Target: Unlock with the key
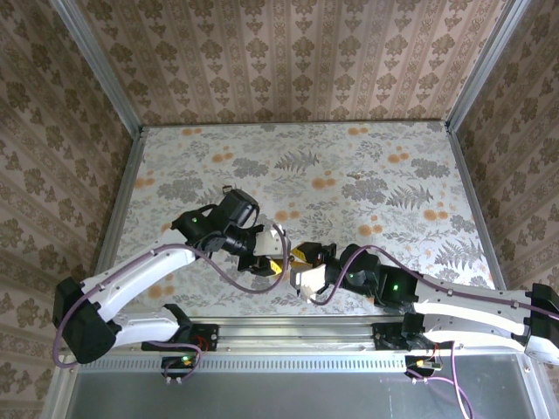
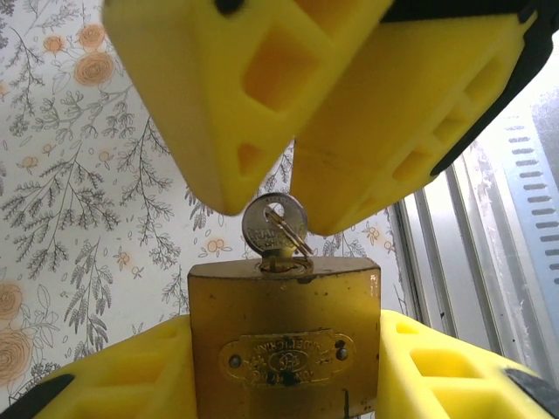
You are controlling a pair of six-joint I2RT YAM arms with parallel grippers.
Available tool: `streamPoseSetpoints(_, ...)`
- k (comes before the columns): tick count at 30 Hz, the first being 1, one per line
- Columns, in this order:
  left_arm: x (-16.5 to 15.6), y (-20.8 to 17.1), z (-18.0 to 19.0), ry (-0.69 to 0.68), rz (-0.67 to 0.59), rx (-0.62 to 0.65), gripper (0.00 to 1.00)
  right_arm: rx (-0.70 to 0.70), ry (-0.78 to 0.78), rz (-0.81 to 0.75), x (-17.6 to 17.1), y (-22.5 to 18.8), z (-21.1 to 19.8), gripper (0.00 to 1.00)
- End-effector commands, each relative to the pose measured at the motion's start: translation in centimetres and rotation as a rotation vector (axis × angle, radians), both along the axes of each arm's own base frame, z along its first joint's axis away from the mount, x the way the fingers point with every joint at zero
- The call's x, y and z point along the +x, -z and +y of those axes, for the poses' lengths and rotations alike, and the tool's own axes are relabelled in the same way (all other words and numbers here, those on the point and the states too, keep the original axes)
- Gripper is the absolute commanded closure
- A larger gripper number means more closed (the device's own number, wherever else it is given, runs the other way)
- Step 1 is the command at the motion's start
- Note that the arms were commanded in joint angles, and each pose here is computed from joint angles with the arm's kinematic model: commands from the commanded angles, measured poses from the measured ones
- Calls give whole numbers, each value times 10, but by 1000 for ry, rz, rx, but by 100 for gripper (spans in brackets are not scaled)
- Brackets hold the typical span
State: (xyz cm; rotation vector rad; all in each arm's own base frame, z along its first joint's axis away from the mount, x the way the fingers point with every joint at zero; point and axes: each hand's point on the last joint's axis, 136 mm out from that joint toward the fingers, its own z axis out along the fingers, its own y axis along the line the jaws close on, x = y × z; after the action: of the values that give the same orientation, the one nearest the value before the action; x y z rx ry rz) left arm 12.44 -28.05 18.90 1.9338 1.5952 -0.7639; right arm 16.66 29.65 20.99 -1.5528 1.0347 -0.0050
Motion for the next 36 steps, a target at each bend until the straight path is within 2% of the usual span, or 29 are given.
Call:
streamPoseSetpoints(1, -5, -21, -6, 35, 21, -62, 100, -4, -23, -35, -2, -9, 4, 68)
streamPoseSetpoints(20, -17, -22, -8, 79, 111, -46, 100, -90, -102, -20, -12, 2, 7, 75)
streamPoseSetpoints(28, -19, -21, -10, 92, 113, -46, 100, -124, -121, 18, -14, 9, 12, 96)
streamPoseSetpoints(31, -18, -19, -10, 95, 80, -43, 100, -114, -125, 65, -18, 11, 14, 99)
streamPoseSetpoints(36, -12, -20, -13, 76, -62, -82, 100, -46, -95, 188, -18, 6, 15, 100)
